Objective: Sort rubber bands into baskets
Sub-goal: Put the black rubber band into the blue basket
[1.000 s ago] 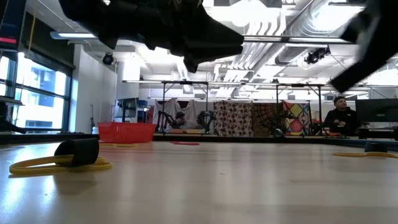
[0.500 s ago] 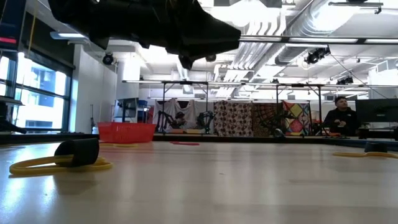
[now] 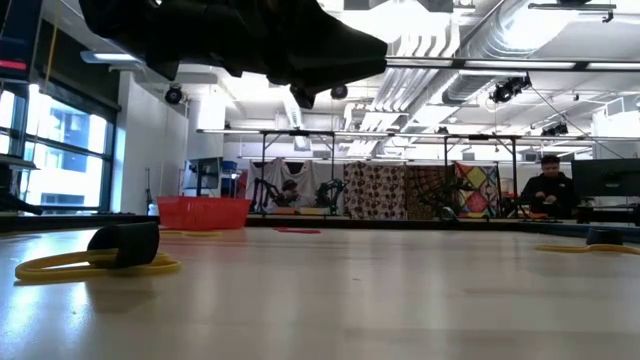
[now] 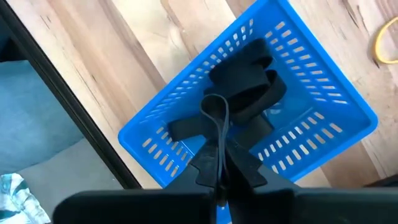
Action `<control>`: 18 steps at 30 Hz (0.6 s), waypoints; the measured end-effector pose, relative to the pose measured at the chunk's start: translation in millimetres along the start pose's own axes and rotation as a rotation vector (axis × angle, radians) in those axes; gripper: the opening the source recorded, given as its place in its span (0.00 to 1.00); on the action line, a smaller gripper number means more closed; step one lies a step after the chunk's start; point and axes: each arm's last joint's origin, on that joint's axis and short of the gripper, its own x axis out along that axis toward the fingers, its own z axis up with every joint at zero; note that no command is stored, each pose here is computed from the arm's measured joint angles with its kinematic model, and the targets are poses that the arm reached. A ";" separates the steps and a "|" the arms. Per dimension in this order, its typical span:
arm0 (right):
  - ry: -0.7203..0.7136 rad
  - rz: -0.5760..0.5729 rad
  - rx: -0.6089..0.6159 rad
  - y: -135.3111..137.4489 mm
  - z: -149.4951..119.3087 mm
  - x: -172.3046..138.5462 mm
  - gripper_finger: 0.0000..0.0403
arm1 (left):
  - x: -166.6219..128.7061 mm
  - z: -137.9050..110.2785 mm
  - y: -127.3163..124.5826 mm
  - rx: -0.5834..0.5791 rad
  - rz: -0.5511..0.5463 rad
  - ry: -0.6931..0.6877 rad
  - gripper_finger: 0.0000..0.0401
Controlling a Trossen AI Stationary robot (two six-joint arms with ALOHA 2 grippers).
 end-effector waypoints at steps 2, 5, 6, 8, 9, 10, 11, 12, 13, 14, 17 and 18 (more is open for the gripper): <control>-0.001 -0.003 0.014 -1.2 -0.2 2.7 0.00 | 0.0 0.0 0.0 0.000 0.000 0.000 0.27; 0.049 0.003 0.030 -6.0 -0.9 16.4 0.00 | 0.0 -0.2 0.0 0.008 0.000 0.002 0.27; 0.076 0.014 0.036 -7.1 -1.1 21.2 0.00 | 0.0 0.1 0.0 0.009 0.000 -0.001 0.27; 0.111 0.031 0.049 -8.9 -1.4 28.6 0.00 | 0.0 0.8 0.0 0.008 -0.001 -0.009 0.27; 0.118 0.029 0.054 -10.0 -1.7 30.7 0.00 | 0.0 1.4 -0.1 0.009 -0.003 -0.014 0.27; 0.119 0.023 0.058 -11.2 -1.6 31.8 0.00 | 0.0 2.0 -0.1 0.013 -0.006 -0.020 0.27; 0.119 0.020 0.060 -11.9 -1.3 32.9 0.00 | 0.0 2.4 -0.2 0.017 -0.013 -0.024 0.27; 0.118 0.018 0.061 -12.6 -1.1 33.7 0.00 | -0.1 2.6 -0.4 0.023 -0.022 -0.026 0.27; 0.119 0.013 0.061 -13.4 -1.2 34.4 0.00 | -0.1 2.8 -0.5 0.024 -0.028 -0.026 0.27; 0.119 0.008 0.061 -14.0 -1.3 34.7 0.00 | -0.1 2.7 -0.6 0.024 -0.028 -0.026 0.27; 0.117 0.002 0.069 -14.7 0.3 34.8 0.00 | -0.1 2.6 -0.6 0.024 -0.029 -0.025 0.27; 0.116 0.002 0.071 -14.7 0.8 34.8 0.00 | -0.1 2.5 -0.6 0.024 -0.029 -0.024 0.27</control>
